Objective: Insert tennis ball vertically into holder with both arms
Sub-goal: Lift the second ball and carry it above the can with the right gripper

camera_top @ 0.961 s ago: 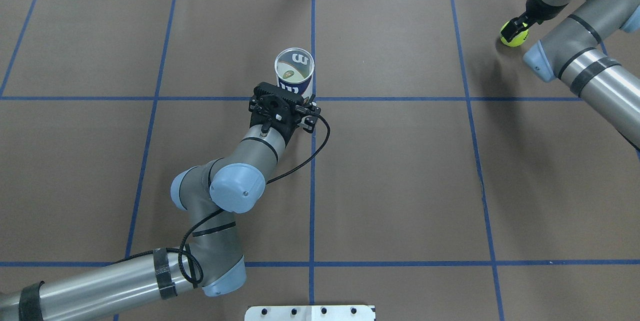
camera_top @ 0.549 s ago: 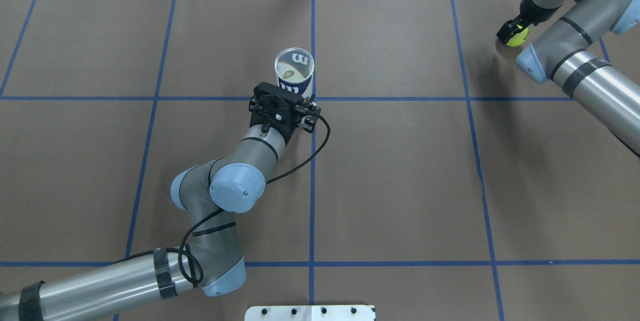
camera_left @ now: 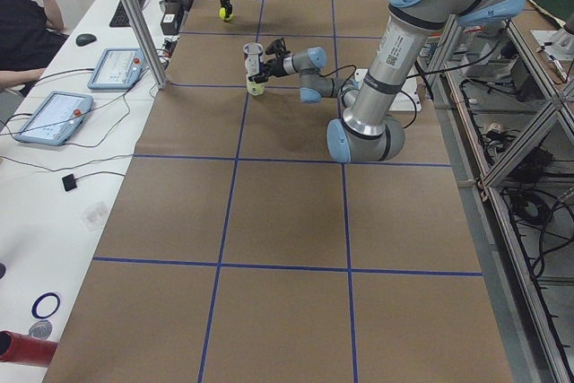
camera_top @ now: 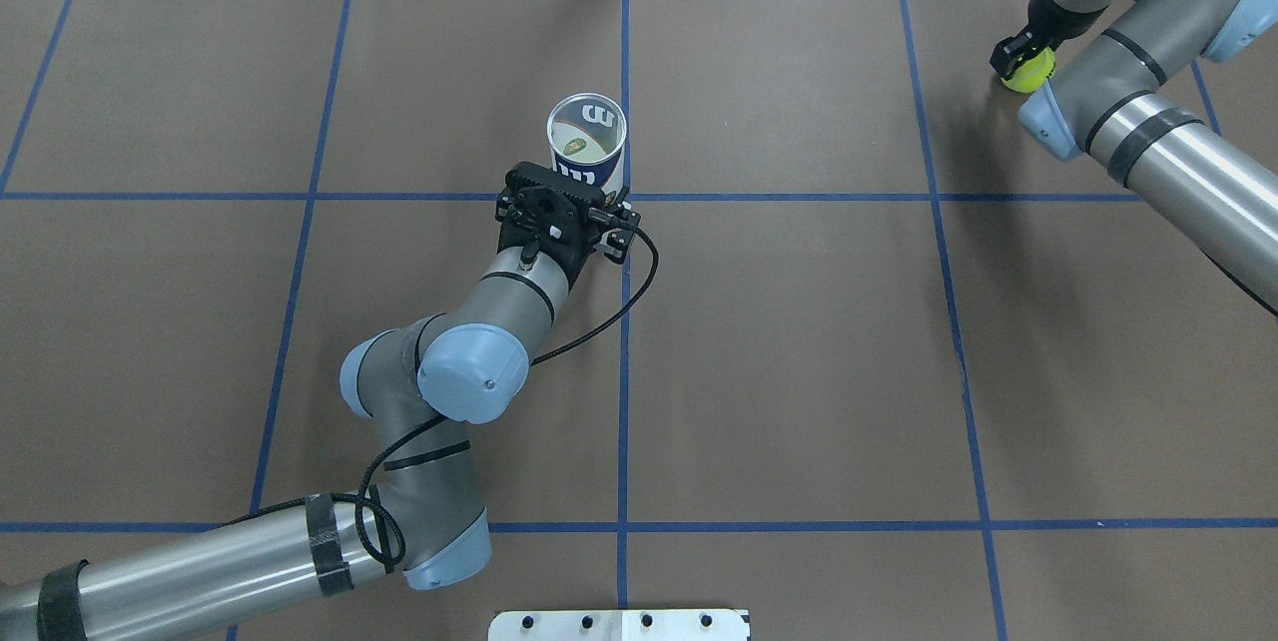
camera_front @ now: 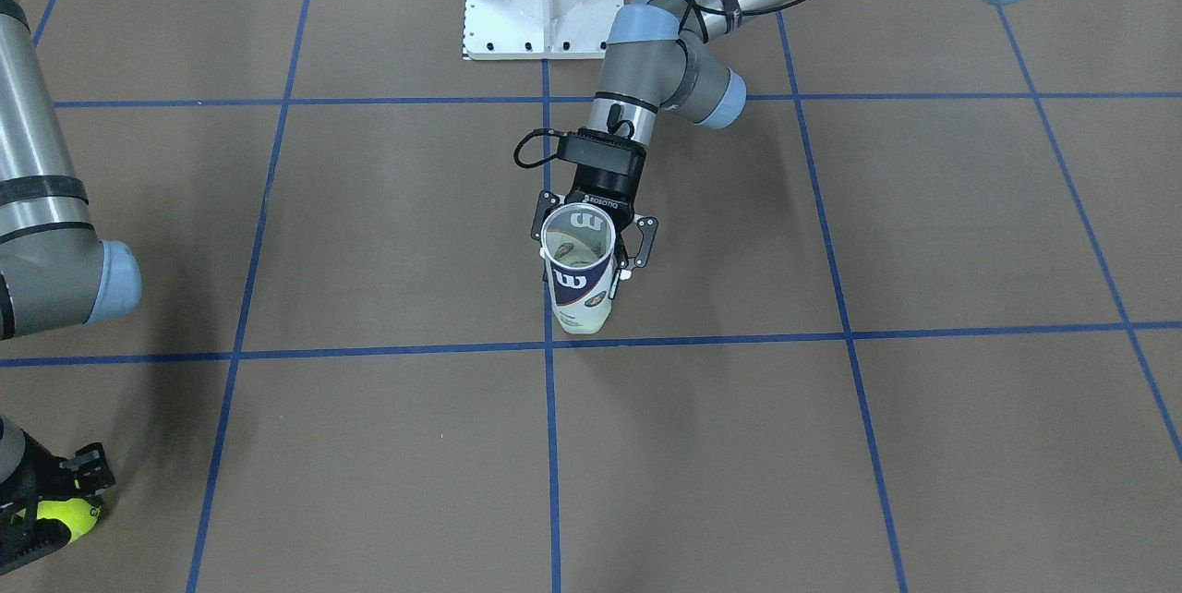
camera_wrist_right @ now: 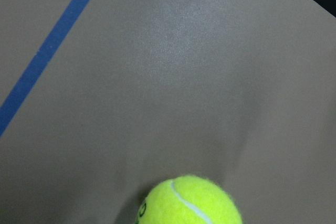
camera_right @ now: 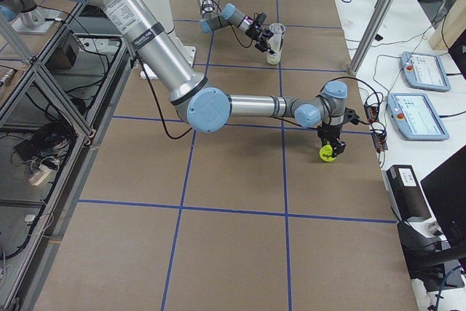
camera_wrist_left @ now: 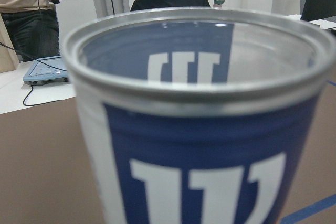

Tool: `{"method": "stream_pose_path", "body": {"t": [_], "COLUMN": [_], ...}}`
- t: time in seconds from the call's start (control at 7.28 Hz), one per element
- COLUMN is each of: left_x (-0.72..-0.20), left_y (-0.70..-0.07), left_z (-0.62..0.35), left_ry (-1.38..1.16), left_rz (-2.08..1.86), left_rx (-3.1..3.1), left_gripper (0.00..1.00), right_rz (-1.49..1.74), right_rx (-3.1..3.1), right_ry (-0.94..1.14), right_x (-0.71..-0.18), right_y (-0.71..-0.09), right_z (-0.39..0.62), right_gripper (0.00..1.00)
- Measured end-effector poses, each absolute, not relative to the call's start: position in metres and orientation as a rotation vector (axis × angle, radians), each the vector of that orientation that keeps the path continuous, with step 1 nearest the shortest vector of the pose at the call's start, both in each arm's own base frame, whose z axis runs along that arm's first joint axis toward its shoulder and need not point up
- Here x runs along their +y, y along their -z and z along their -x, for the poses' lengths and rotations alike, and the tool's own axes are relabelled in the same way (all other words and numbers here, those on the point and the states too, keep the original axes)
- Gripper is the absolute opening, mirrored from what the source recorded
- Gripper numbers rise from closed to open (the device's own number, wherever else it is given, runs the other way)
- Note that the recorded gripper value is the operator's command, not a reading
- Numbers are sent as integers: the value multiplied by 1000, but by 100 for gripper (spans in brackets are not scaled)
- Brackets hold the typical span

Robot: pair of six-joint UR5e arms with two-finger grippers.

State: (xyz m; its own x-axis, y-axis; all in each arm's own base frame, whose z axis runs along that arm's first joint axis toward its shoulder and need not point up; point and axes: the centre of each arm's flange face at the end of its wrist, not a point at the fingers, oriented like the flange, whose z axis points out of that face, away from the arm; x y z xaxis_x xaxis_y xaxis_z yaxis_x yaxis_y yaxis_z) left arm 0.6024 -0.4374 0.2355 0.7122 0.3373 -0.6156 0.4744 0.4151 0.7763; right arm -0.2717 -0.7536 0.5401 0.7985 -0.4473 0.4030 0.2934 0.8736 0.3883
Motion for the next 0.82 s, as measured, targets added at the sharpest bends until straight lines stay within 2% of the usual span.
{"method": "stream_pose_path", "body": {"t": [0.41, 0.82], "left_x": [-437, -437], "left_y": [-235, -235], "left_z": [-603, -603], "left_ry": [99, 99], "left_rz": [-1176, -1176], "left_rx": [823, 824], "left_gripper": [83, 83], "right_rz": [-352, -364], "right_rx": [-580, -783], "right_ry": [386, 258], "right_x": [-765, -772], "right_y": [-508, -408], "right_z": [248, 237], "right_gripper": [0, 0]}}
